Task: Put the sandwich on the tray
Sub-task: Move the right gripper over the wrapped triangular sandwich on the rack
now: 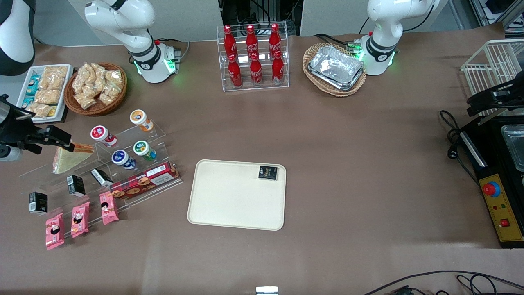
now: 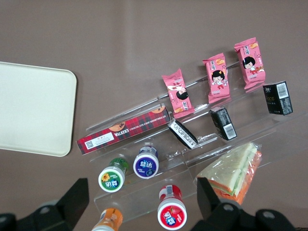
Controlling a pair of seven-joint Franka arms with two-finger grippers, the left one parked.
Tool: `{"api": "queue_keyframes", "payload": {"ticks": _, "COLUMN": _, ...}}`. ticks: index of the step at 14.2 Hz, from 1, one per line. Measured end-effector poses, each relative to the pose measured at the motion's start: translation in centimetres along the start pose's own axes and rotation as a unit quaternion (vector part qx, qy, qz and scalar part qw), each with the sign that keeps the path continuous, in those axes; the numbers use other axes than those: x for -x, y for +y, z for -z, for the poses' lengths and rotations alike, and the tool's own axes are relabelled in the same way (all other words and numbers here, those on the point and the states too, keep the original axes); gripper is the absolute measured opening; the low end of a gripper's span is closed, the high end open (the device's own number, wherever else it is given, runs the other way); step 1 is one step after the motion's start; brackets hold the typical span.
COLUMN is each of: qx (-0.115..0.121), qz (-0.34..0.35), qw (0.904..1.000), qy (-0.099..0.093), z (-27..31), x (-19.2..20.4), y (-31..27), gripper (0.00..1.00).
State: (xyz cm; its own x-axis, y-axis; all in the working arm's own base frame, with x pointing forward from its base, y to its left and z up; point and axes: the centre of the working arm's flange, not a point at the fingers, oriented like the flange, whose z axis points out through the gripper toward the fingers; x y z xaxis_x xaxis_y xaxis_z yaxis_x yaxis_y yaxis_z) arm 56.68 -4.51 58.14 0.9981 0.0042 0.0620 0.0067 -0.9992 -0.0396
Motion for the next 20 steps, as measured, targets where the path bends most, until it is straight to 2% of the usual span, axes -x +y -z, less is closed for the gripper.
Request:
{"api": "queue_keyframes", "payload": {"ticks": 3, "qx": 0.000, "qz": 0.000, "qw": 1.0000, "qy": -0.001, "z": 0.0, "x": 0.0, "y": 0.0, "gripper": 1.00}}
{"api": "queue_keyframes", "payload": {"ticks": 9, "qx": -0.002, "qz": 0.000, "qw": 0.9997, "qy": -0.022, "z": -0.4, "x": 0.5, "y": 0.0, "gripper": 1.00}}
{"api": "queue_keyframes", "payload": {"ticks": 13, "qx": -0.005, "qz": 0.000, "qw": 0.9988, "qy": -0.049, "z": -0.8, "x": 1.1, "y": -0.1, "gripper": 1.00}}
{"api": "queue_keyframes", "payload": {"ticks": 17, "qx": -0.006, "qz": 0.002, "qw": 0.9983, "qy": -0.058, "z": -0.9, "x": 1.3, "y": -0.1, "gripper": 1.00}}
{"api": "queue_keyframes", "payload": {"ticks": 20, "qx": -0.006, "qz": 0.047, "qw": 0.9969, "qy": -0.062, "z": -0.9, "x": 1.5, "y": 0.0, "gripper": 1.00}}
